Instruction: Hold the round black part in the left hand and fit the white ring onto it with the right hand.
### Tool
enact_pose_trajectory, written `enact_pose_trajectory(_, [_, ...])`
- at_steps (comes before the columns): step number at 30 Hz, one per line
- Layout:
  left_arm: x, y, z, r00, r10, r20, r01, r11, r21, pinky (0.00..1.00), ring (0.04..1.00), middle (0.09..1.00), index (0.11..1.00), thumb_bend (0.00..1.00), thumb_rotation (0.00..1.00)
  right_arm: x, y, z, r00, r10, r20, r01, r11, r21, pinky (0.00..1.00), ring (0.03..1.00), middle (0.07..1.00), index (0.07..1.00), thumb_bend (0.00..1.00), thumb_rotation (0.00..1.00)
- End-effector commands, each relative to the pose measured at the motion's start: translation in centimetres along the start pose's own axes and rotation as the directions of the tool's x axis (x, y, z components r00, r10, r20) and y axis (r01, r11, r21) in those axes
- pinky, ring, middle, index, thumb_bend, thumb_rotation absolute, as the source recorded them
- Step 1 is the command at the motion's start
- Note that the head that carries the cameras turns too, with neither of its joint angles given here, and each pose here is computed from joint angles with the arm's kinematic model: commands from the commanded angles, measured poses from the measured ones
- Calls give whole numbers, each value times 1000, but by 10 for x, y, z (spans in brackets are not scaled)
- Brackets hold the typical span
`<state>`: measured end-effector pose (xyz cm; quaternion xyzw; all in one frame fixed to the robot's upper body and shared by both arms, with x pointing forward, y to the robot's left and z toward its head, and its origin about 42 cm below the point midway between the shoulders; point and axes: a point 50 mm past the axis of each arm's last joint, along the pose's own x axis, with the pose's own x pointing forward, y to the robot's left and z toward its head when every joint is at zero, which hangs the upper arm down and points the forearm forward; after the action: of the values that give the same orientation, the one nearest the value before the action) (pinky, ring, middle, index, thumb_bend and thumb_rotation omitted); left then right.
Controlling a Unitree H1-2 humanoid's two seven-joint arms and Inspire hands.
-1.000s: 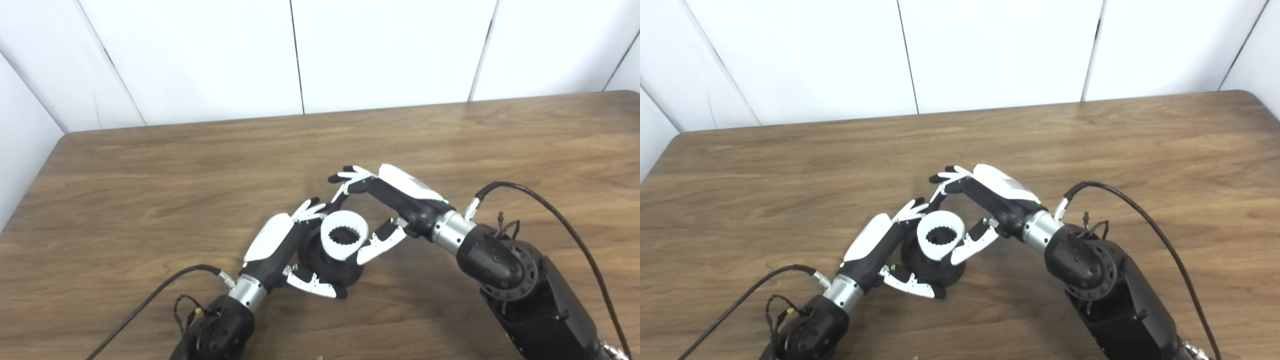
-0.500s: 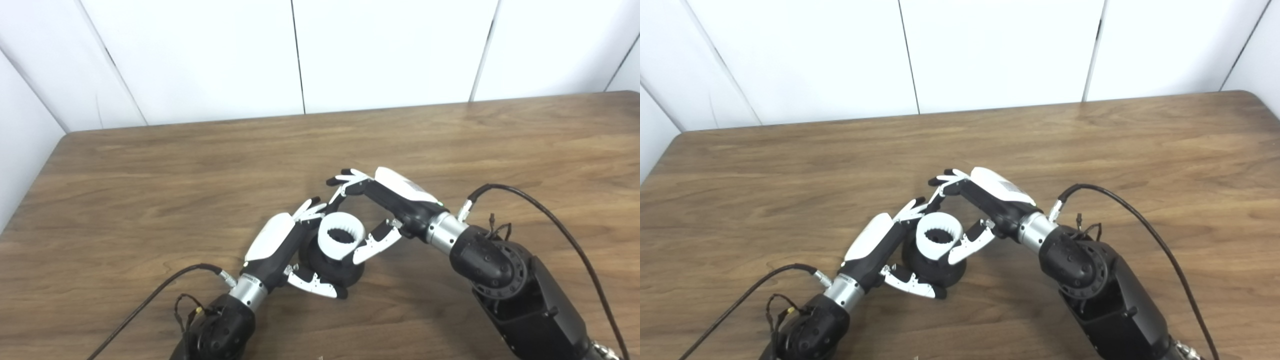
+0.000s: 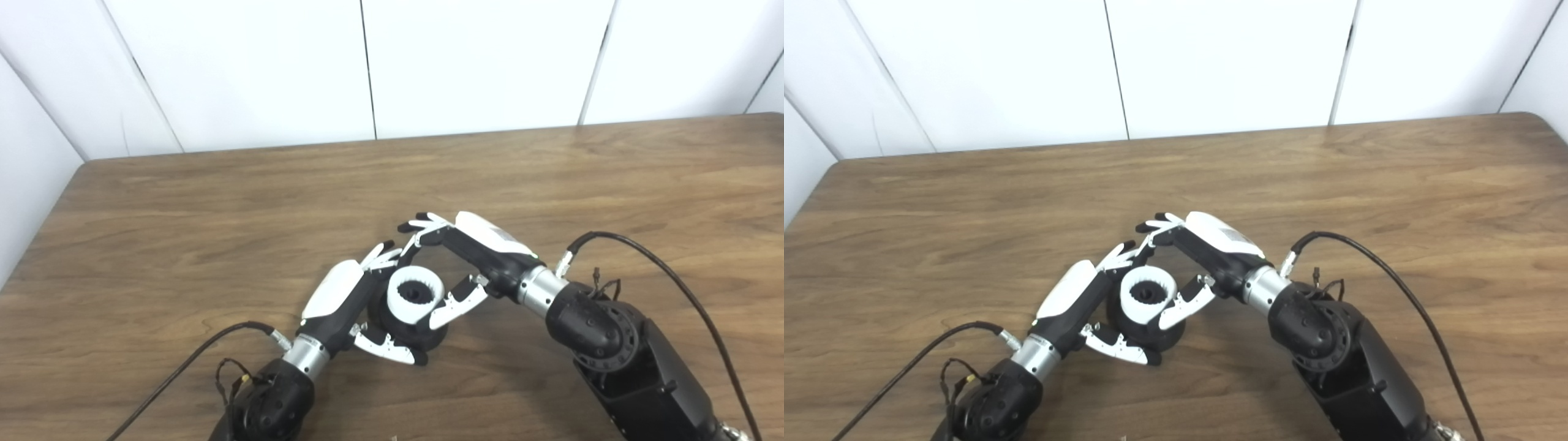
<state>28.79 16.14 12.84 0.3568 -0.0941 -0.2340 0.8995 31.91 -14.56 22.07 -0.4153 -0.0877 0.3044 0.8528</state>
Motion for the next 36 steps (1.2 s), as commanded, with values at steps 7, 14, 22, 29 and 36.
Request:
enact_pose_trajectory(7, [3, 1, 4, 1000, -17, -2, 17, 1000, 8, 893, 997, 914, 613, 904, 192, 0, -9, 14, 997, -33, 72, 39, 996, -84, 936, 1000, 904, 489, 525, 152])
enact_pose_trajectory(14, [2, 0, 4, 1000, -15, -1, 15, 1000, -13, 900, 1000, 918, 613, 901, 173, 0, -9, 9, 998, -9, 56, 14, 995, -96, 909, 998, 902, 599, 861, 247])
enact_pose_trajectory(22, [2, -1, 3, 1000, -13, -11, 12, 999, -34, 916, 1000, 920, 622, 924, 177, -1, -11, 2, 999, 9, 38, -5, 995, -95, 885, 989, 899, 662, 996, 291])
enact_pose_trajectory(29, [0, 2, 0, 1000, -11, -27, 12, 1000, 16, 890, 997, 910, 681, 994, 203, 0, -12, -1, 999, 15, 34, -12, 995, -96, 873, 989, 901, 664, 1000, 303])
enact_pose_trajectory(36, [-3, 7, -5, 999, -5, -41, 5, 1000, -7, 907, 996, 917, 740, 1000, 245, -1, -15, -1, 999, 0, 33, 3, 997, -84, 874, 983, 899, 661, 1000, 308])
